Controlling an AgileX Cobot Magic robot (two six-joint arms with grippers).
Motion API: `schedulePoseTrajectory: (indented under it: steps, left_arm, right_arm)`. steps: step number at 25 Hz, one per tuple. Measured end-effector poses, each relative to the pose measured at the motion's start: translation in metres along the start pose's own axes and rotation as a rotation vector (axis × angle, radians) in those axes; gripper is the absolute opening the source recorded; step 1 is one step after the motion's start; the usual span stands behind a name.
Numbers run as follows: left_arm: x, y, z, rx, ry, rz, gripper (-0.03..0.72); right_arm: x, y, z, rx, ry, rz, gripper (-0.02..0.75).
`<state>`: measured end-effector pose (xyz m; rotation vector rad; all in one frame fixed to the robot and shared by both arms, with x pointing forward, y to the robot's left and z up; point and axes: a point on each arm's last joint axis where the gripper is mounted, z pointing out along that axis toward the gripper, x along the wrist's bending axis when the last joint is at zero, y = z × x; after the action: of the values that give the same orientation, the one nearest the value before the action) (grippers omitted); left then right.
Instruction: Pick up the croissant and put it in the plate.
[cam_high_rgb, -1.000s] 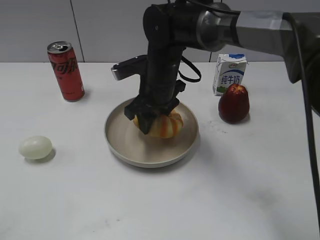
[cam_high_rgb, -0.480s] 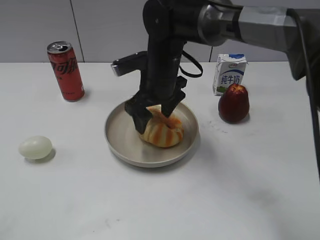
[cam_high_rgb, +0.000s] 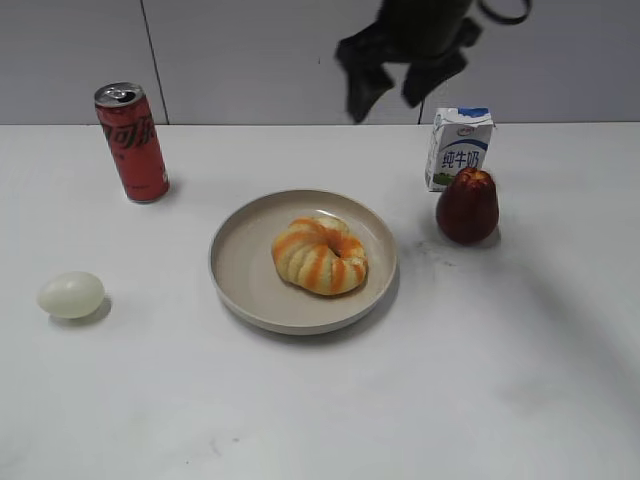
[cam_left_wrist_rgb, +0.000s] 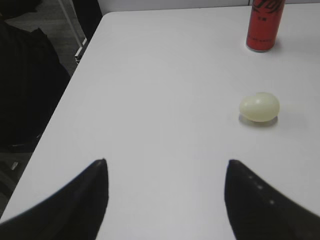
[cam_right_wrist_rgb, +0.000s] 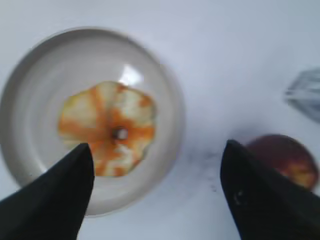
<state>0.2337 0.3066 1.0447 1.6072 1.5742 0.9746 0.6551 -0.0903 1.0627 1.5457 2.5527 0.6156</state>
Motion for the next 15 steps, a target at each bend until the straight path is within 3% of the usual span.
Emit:
schedulePoseTrajectory:
  steps: [4,8,11,15]
  left_arm:
    - [0.000,0.000,0.000,0.000,0.000,0.000,0.552]
    - [0.000,0.000,0.000,0.000,0.000,0.000,0.552]
    - [0.000,0.000,0.000,0.000,0.000,0.000,0.552]
    - [0.000,0.000,0.000,0.000,0.000,0.000,0.552]
  right_arm:
    - [-0.068,-0.008,-0.057,-0.098,-0.082,0.155,0.575]
    - [-0.104,-0.037,-0.114,-0.166,-0.142,0.255,0.572]
    - [-0.112,-0.068,-0.139,-0.159,-0.186,0.301,0.572]
    - [-0.094,-0.118,-0.161,-0.118,-0.218,0.304,0.572]
